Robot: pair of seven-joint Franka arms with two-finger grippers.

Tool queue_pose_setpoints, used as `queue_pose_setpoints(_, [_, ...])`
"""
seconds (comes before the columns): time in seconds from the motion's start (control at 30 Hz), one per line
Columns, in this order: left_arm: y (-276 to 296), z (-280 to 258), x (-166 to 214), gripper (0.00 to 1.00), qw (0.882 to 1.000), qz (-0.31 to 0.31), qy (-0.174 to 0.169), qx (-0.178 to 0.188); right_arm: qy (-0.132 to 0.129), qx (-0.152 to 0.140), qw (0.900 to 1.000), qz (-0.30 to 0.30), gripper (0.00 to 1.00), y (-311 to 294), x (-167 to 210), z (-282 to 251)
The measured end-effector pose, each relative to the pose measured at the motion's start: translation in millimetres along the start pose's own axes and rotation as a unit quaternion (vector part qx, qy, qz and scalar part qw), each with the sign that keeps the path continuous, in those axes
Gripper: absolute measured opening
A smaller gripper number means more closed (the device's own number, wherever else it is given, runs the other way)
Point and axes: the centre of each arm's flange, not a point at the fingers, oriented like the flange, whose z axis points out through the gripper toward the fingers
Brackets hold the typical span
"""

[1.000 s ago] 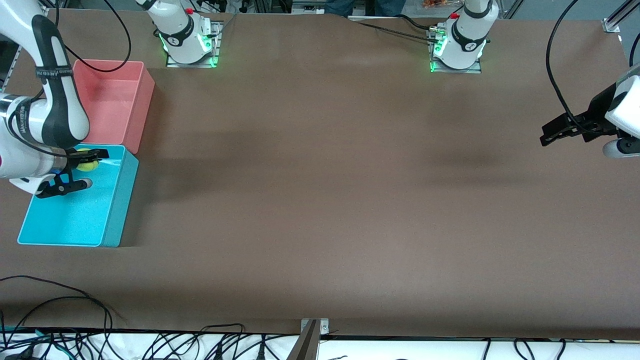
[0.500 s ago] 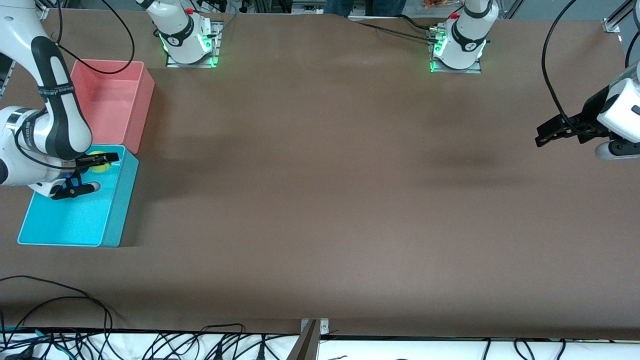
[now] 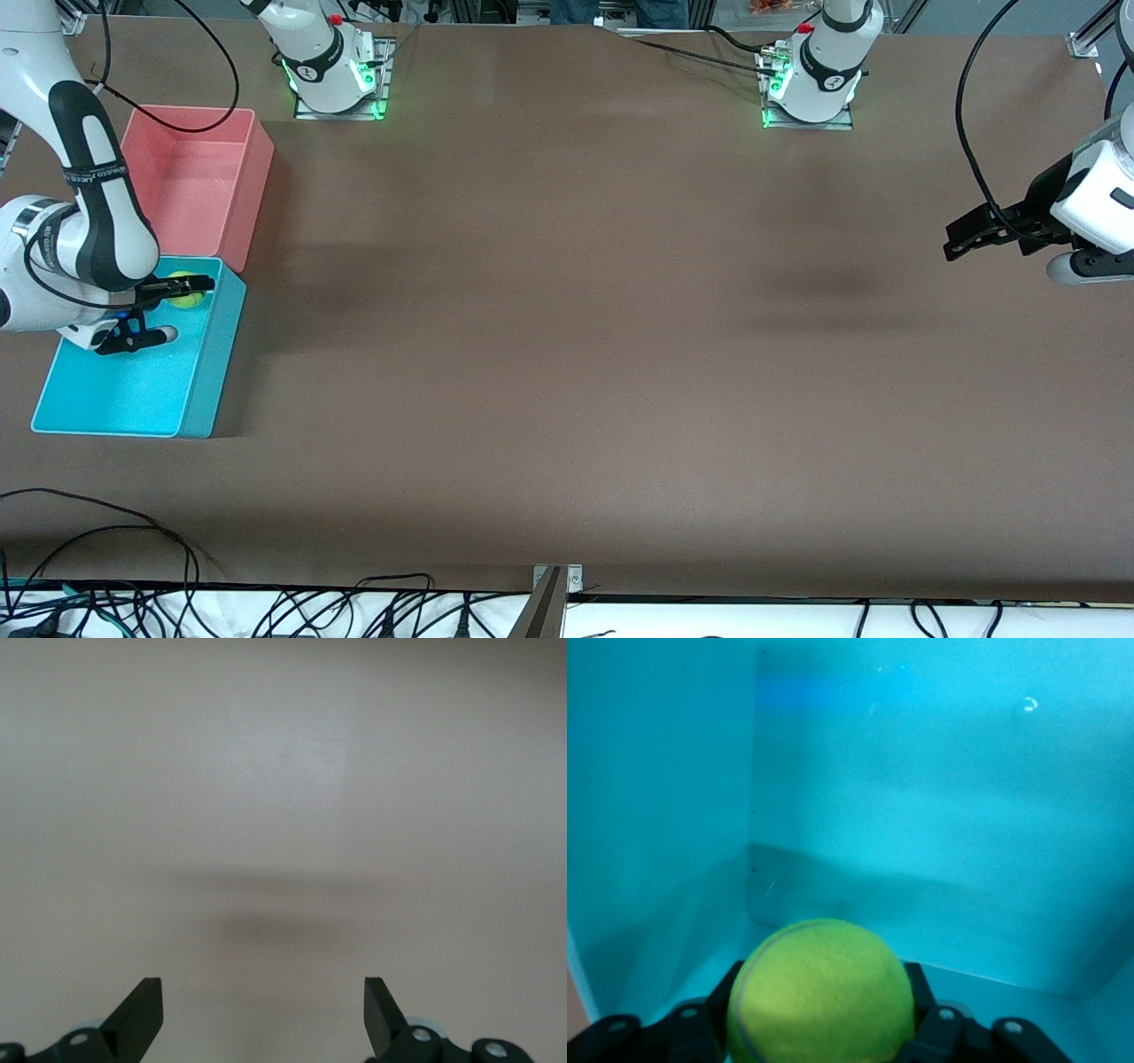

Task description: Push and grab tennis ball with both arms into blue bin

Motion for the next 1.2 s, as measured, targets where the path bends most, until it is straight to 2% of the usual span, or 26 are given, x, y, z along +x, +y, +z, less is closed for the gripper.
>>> queue_pose_setpoints(0.1, [0, 0, 0, 1.0, 1.0, 0.0, 0.0, 0.0, 0.0, 0.0, 1.0, 0.0, 0.91, 0, 1, 0])
queue_pose_setpoints(0.13, [0, 0, 0, 1.0, 1.0, 0.0, 0.0, 0.0, 0.001, 0.0, 1.0, -0.001, 0.99, -1, 1, 0])
queue_pose_setpoints(0.17, [0, 0, 0, 1.0, 1.0, 0.0, 0.0, 0.0, 0.001, 0.0, 1.0, -0.001, 1.0, -1, 1, -1])
queue_pose_setpoints(0.67, [0, 0, 0, 1.0, 1.0, 0.0, 0.0, 0.0, 0.014, -0.006, 1.0, -0.002, 1.0, 0, 7, -20])
queue_pose_setpoints(1.0, [0, 0, 0, 1.0, 1.0, 0.0, 0.0, 0.0, -0.011, 0.003, 1.0, -0.007, 1.0, -8, 7, -68])
queue_pose_setpoints(1.2, [0, 1, 0, 1.0, 1.0, 0.0, 0.0, 0.0, -0.015, 0.005, 1.0, -0.007, 1.0, -9, 5, -78])
